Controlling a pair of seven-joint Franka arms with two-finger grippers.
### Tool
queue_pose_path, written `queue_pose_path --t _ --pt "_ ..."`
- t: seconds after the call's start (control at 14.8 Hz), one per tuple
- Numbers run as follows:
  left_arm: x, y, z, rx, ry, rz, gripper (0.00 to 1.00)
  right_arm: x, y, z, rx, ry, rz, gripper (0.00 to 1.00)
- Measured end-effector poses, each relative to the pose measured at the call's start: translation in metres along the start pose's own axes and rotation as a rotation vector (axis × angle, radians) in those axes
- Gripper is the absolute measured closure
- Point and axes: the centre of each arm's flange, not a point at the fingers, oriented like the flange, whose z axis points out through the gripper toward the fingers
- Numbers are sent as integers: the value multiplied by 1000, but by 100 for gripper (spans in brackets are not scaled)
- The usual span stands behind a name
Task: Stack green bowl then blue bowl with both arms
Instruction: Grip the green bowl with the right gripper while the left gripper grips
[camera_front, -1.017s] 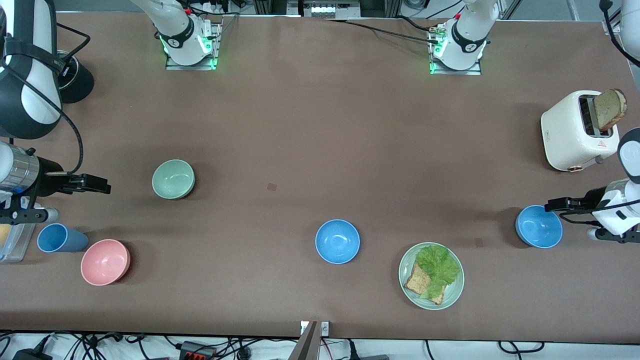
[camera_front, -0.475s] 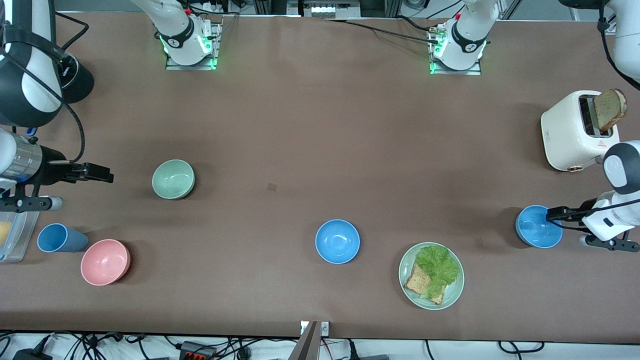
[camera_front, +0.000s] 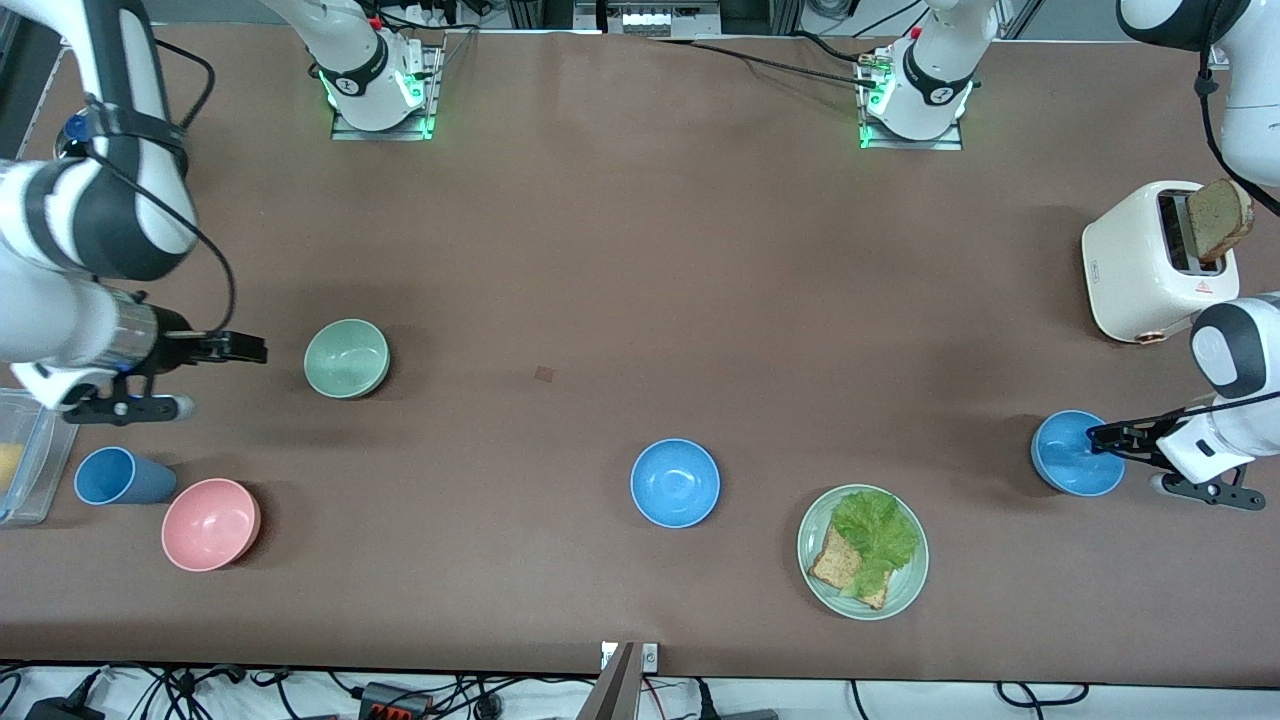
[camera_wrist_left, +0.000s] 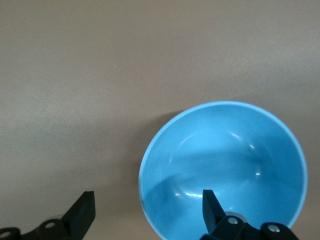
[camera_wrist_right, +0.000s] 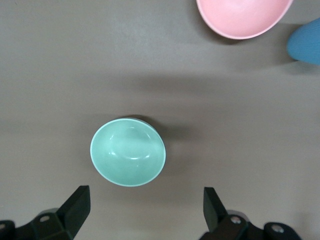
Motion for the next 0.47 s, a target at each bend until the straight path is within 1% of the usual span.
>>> queue_pose_path --t 0.2,0.27,0.34,0.41,0.47 --pt "-3 -4 5 -4 -3 -2 42 -4 -1 63 -6 -22 0 0" --pt "-3 -4 5 -4 -3 -2 49 -4 0 87 -8 -31 1 0" --pt "-3 -5 5 -3 -3 -4 63 -4 1 111 -11 -44 3 0" --pt "-4 -7 5 -3 -3 -6 73 -2 2 132 -15 -57 3 0" --pt "-5 -8 5 -3 -3 -6 77 0 2 151 -18 -72 4 0"
